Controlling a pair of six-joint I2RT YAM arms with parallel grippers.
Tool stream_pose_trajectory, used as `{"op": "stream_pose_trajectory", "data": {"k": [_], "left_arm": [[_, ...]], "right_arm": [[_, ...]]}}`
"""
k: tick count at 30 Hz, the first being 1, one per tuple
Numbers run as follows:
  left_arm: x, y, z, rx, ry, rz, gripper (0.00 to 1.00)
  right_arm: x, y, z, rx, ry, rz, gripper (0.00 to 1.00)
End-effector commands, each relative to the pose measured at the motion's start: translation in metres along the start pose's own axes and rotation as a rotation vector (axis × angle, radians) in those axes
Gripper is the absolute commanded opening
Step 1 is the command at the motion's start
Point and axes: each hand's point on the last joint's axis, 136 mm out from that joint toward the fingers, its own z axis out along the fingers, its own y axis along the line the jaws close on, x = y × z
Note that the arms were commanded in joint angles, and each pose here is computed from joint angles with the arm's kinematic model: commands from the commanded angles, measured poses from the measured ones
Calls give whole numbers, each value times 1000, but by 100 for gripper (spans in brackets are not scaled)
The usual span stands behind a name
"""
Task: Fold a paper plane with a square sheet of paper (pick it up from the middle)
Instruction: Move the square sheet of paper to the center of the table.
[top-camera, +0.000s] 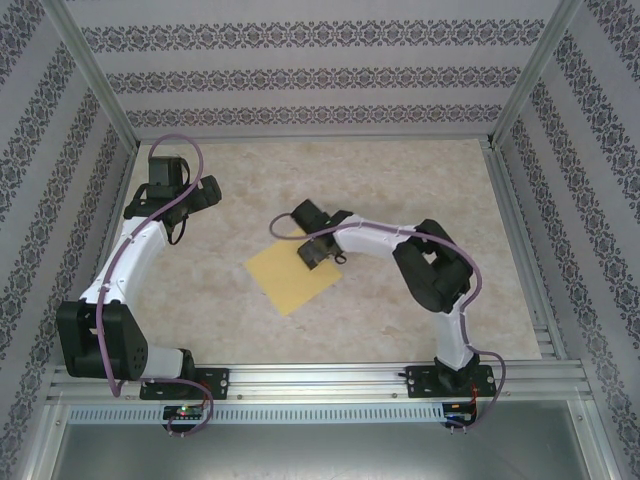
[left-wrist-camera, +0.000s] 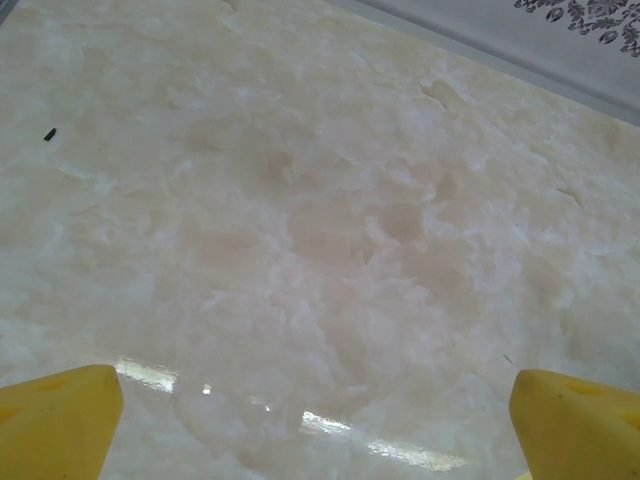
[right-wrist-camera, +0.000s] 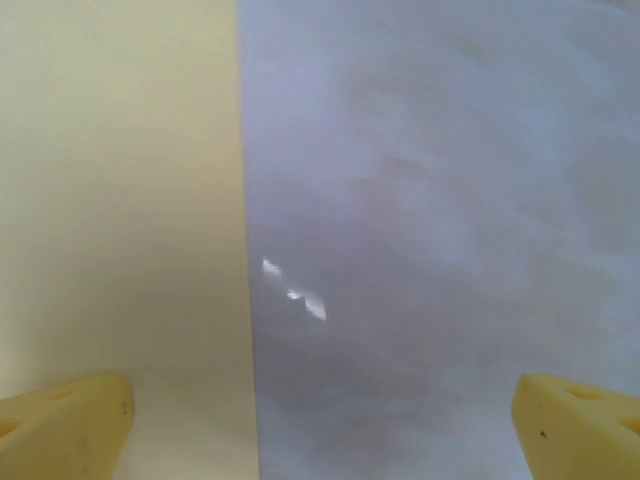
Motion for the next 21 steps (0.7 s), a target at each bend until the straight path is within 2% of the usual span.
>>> {"op": "stream_pose_trajectory", "data": {"k": [1, 5, 9, 11, 13, 16, 21], "left_arm": [[-5, 1, -2, 3, 0, -24, 100], [-2, -2, 2, 24, 18, -39, 100], [10, -7, 10, 62, 50, -68, 100], [19, -7, 14, 79, 64, -83, 100], [25, -9, 17, 99, 74, -94, 100], [31, -10, 20, 111, 83, -102, 100], [32, -10, 22, 117, 82, -101, 100]], "right_arm": [[58, -60, 15, 145, 215, 85, 96], [18, -65, -25, 74, 73, 157, 96], [-12, -34, -61, -135, -43, 182, 98], [-12, -12, -63, -250, -33, 137, 98], [-6, 4, -57, -306, 9, 88, 98], [1, 12, -43, -290, 77, 27, 98], [-5, 22, -28, -264, 116, -27, 98]]}}
